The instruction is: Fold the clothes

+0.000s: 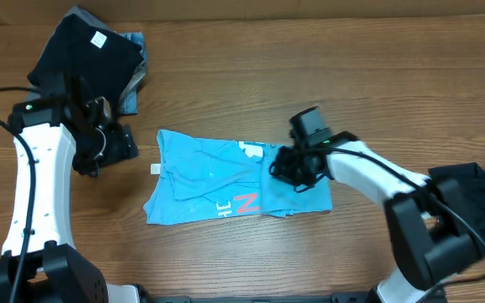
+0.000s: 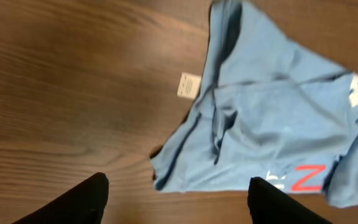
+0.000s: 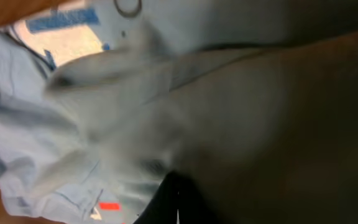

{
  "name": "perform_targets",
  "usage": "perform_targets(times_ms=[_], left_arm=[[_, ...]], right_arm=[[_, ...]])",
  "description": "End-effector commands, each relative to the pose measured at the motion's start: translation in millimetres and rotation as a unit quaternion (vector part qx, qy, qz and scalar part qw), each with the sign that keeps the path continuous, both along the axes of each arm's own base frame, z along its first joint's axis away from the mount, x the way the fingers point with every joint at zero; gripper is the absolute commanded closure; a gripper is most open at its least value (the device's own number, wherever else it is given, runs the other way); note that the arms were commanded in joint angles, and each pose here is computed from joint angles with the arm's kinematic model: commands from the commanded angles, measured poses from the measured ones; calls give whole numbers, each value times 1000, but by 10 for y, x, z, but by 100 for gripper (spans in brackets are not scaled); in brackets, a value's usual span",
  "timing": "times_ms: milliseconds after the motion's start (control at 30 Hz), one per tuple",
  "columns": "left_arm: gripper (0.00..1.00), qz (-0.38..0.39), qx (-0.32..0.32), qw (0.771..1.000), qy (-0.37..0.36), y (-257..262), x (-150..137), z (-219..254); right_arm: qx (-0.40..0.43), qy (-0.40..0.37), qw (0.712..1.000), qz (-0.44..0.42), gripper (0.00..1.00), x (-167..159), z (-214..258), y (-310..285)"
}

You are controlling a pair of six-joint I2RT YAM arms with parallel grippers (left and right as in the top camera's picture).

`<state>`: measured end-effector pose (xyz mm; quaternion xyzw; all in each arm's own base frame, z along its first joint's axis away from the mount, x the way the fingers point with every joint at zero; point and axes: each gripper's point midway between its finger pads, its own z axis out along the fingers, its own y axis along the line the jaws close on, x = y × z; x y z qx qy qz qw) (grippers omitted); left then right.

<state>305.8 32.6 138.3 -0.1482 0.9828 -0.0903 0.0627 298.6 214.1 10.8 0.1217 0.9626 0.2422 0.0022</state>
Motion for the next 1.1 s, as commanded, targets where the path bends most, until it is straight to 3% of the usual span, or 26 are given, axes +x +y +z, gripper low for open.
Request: perform_targets(times_ms=[0, 167, 267, 333, 500, 800, 1000, 1067], left_arm=[[24, -20, -26, 999, 9, -120, -124, -132], [21, -25, -50, 998, 11, -214, -184, -433], [18, -42, -62, 997, 1, -270, -193, -586], [9, -45, -59, 997, -7, -267, -187, -698], [0, -45, -59, 997, -13, -278, -214, -1042], [0, -65, -117, 991, -3, -531, -176, -1498], [13, -135, -101, 985, 32, -721, -277, -1791], [22, -146, -89, 984, 50, -748, -336, -1888]], right_arm=[[43, 14, 999, 10, 95, -10, -1, 202], [66, -35, 995, 63, 92, 87, 262, 233], [68, -58, 993, 72, 84, 107, 491, 152], [66, -81, 991, 81, 76, 103, 662, 103], [35, -127, 988, 75, 66, 83, 971, -64], [3, -152, 986, 64, 60, 6, 1188, -232], [-3, -142, 988, 63, 60, -31, 1159, -259], [-4, -140, 988, 63, 60, -39, 1154, -264]])
